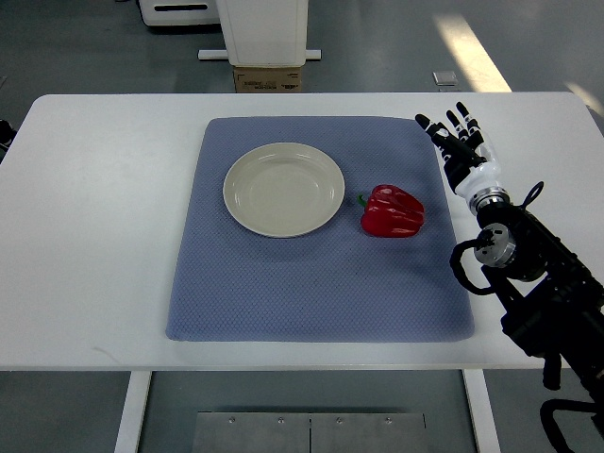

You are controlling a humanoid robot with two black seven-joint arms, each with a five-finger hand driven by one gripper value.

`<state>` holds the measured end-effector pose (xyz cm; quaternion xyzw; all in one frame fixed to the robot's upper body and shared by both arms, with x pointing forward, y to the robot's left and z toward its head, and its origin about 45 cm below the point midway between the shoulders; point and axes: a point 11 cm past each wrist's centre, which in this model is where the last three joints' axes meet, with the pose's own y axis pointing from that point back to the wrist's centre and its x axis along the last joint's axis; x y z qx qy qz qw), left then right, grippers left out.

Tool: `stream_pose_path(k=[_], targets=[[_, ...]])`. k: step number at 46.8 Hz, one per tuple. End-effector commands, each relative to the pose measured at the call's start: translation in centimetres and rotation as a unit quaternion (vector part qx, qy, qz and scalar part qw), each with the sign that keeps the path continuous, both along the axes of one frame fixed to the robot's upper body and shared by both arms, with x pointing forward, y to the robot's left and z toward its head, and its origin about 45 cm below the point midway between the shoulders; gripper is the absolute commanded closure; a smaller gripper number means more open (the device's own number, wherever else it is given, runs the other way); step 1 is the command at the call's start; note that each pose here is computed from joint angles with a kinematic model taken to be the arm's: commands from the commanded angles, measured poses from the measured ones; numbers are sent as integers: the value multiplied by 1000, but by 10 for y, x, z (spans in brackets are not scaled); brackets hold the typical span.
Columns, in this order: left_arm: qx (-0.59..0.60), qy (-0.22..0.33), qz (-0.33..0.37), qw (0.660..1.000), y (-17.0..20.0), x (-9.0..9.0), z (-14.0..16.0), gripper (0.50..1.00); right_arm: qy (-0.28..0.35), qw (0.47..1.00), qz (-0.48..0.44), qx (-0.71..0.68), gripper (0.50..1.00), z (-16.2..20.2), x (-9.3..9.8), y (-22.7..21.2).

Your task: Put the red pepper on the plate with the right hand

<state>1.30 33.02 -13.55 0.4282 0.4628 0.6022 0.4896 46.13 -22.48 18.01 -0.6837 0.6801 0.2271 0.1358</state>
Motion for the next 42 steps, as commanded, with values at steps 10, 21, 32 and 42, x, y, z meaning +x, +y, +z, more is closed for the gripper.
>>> stream_pose_path(k=[10,21,32,42], targets=[[0,0,0,1000,0,0,0,500,-7,1000,1,6,500,8,5,2],[0,0,0,1000,0,0,0,500,-8,1000,3,4,500,8,5,3],[0,-1,0,1000,0,1,0,500,-8,1000,5,3,500,9,5,5],[0,0,0,1000,0,0,0,500,-7,1000,18,-5,500,7,3,11]])
